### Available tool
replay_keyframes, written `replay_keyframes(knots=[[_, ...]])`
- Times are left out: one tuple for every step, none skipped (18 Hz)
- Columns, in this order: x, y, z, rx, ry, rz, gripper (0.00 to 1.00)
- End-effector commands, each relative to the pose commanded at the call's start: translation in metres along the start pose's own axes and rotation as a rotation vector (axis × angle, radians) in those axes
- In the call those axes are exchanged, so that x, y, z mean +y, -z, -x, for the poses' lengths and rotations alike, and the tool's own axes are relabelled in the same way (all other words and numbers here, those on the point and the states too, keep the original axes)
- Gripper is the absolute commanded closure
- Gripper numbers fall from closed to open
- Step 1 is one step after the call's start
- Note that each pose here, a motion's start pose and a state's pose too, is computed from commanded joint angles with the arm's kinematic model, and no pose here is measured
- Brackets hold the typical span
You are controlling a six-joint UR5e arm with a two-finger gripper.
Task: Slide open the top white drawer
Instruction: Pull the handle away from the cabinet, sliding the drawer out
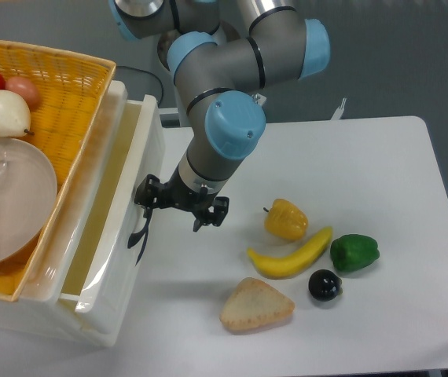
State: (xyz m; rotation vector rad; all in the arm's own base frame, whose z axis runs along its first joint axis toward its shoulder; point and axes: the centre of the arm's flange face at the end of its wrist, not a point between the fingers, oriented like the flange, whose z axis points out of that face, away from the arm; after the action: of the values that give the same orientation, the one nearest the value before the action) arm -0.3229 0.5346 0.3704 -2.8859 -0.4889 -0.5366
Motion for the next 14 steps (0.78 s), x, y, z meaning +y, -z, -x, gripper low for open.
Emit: replay_keyframes(knots=[[0.0, 0.001, 0.002, -0.001, 0.002, -0.002, 0.0], [0.001, 0.002, 0.004, -0.001, 0.005, -0.004, 0.0], [0.001, 0.003, 0.007, -0.001, 0.008, -0.005, 0.0], [0.002, 0.005, 0.009, -0.001, 0.006, -0.008, 0.0], [0.003, 0.007, 0.012, -0.004, 0.003, -0.011, 0.0], [0.003, 0.007, 0.013, -0.004, 0.0, -0.012, 0.0], [0.004, 0.008, 0.018, -0.003, 0.004, -0.012, 0.0], [0.005, 0.009, 0.019, -0.004, 0.005, -0.013, 0.0], [0.005, 0.01, 0.02, -0.003, 0.006, -0.016, 0.0], [0.006, 0.011, 0.023, -0.003, 0.012, -0.017, 0.0], [0.005, 0.012, 0.023, -0.004, 0.011, -0.018, 0.0], [0.007, 0.013, 0.027, -0.004, 0.01, -0.019, 0.0], [0.008, 0.014, 0.03, -0.004, 0.007, -0.02, 0.0], [0.008, 0.015, 0.032, -0.005, 0.006, -0.022, 0.0]])
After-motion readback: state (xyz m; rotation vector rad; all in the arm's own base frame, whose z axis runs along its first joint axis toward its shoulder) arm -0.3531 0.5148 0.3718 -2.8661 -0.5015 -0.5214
